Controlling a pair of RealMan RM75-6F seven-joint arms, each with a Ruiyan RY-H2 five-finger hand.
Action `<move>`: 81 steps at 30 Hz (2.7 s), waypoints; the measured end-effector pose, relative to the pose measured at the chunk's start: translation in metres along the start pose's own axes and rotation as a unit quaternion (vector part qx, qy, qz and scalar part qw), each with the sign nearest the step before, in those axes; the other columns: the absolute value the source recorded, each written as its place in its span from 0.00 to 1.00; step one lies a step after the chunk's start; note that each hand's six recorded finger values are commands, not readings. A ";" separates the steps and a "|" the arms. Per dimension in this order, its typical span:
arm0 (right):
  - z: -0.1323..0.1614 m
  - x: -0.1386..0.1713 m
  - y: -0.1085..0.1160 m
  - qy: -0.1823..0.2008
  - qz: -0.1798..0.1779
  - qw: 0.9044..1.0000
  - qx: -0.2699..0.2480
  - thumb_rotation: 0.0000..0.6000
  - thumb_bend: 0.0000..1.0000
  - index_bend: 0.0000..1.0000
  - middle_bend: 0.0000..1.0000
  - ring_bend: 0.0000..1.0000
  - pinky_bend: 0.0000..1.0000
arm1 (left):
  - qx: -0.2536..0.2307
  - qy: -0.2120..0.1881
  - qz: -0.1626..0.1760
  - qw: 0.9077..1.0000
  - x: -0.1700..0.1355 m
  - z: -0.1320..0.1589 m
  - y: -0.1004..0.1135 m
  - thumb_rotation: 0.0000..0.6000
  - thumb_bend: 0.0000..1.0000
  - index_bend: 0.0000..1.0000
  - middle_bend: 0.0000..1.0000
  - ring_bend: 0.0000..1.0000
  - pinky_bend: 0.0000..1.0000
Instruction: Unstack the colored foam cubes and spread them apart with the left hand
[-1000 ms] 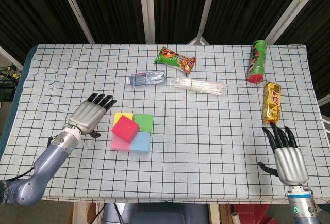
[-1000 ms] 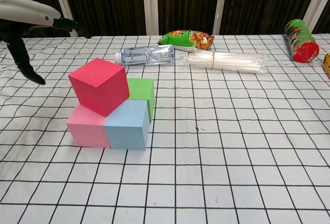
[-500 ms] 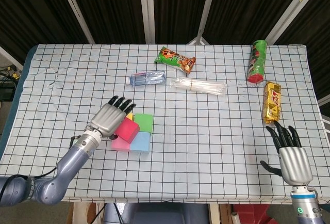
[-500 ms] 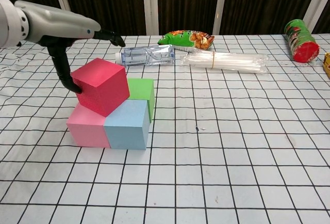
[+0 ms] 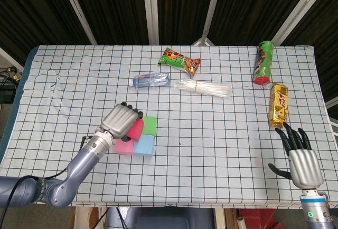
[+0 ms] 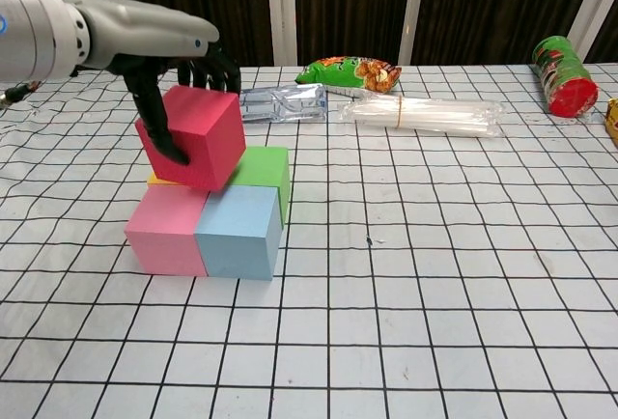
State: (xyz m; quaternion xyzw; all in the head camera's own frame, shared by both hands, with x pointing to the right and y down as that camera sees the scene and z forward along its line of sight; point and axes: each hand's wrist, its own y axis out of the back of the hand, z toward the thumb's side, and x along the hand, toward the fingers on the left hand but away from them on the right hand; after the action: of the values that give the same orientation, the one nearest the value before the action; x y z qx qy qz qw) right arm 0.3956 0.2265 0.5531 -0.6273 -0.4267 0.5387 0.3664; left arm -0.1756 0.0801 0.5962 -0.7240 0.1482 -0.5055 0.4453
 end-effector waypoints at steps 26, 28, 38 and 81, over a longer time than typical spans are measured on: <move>-0.001 -0.009 -0.013 -0.015 0.017 1.000 0.015 1.00 0.06 0.14 0.03 0.12 0.00 | 0.221 0.168 0.096 0.956 0.041 -0.145 -0.002 1.00 0.13 0.37 0.33 0.28 0.29; -0.002 -0.010 -0.013 -0.016 0.017 1.000 0.017 1.00 0.06 0.14 0.03 0.12 0.00 | 0.211 0.158 0.095 0.960 0.049 -0.137 -0.006 1.00 0.10 0.26 0.19 0.17 0.23; 0.000 -0.006 -0.012 -0.010 0.020 1.000 0.015 1.00 0.06 0.14 0.03 0.12 0.00 | 0.243 0.171 0.025 0.955 0.051 -0.117 -0.018 1.00 0.07 0.00 0.00 0.00 0.08; -0.003 -0.003 -0.004 -0.004 0.014 1.000 -0.007 1.00 0.06 0.14 0.03 0.12 0.00 | 0.100 0.013 -0.129 0.986 -0.049 -0.056 -0.120 1.00 0.12 0.14 0.29 0.32 0.47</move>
State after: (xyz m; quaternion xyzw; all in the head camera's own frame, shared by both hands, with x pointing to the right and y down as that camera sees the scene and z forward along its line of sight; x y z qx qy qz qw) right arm 0.3978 0.2249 0.5579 -0.6335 -0.4233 0.5432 0.3528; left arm -0.2740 0.1521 0.6670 -0.6825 0.0076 -0.5802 0.4444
